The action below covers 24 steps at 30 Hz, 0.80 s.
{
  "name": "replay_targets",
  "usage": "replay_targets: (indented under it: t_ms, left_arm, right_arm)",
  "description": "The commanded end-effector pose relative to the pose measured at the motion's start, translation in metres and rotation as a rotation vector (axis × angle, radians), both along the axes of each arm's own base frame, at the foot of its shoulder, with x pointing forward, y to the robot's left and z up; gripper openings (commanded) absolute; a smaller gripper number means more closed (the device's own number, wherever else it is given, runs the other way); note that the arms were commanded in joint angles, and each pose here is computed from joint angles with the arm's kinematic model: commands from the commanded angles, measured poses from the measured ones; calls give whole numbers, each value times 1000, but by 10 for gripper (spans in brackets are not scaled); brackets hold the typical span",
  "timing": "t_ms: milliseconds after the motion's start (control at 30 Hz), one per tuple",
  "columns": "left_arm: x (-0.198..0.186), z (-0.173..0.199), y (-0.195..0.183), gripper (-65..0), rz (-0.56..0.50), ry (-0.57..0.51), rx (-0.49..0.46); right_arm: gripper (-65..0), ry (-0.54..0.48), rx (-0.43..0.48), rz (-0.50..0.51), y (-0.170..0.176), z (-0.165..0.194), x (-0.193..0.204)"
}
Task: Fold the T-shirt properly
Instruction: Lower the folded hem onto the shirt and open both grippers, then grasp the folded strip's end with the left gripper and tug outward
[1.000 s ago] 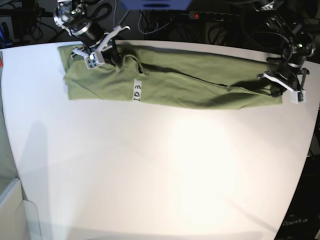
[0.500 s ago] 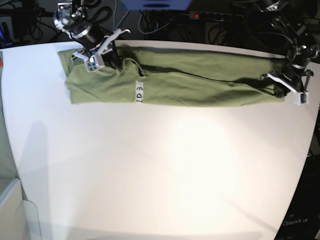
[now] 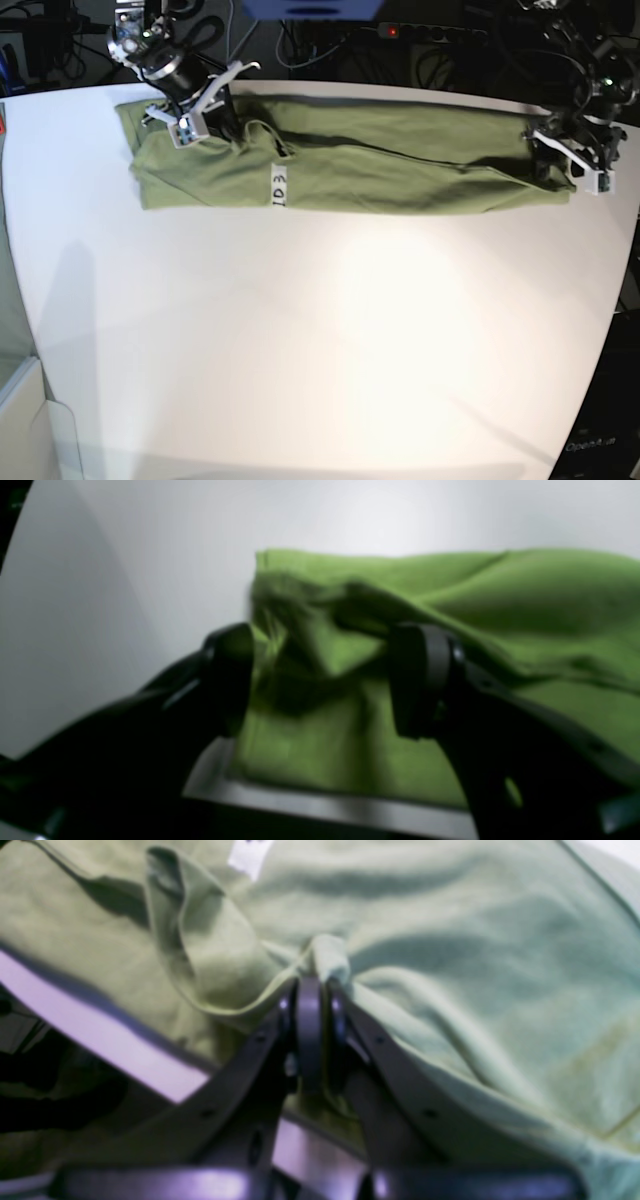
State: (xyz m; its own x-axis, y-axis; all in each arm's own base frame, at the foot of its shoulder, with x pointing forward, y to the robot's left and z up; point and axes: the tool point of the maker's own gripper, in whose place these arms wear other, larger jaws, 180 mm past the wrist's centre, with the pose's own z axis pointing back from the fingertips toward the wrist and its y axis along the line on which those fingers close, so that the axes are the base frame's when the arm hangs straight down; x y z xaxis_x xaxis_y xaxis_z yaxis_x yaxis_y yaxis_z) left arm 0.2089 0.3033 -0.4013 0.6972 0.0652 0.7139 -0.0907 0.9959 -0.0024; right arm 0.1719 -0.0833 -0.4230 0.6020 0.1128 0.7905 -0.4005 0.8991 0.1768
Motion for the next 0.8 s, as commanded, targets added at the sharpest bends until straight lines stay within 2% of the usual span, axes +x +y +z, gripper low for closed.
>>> replay_targets:
  t_ms: [0,167,333,433,533,633,767]
  left_arm:
    - [0,9,6,-244,-1,-28,20]
    - [-21,4,7,-245,-6,18,33]
    - [-20,19,6,-247,-13,-13,66]
    - [-10,31,-1,-253,5,-66,64]
    - [4,51,-10,-321,17,-133,72]
    - [13,63,-16,-404,17,-125,85]
    - [26,69,-13,-580,23,-73,95]
  right_arm:
    - [-647,-36,19,-5,0,9,4]
    - [-647,-34,19,-5,0,9,4]
    - [-647,-36,19,-5,0,9,5]
    - [-647,-34,20,-5,0,9,5]
    - [-647,-34,20,-5,0,9,5]
    - [-647,-34,20,-5,0,9,5]
    - [-647,-31,20,-4,1,8,4]
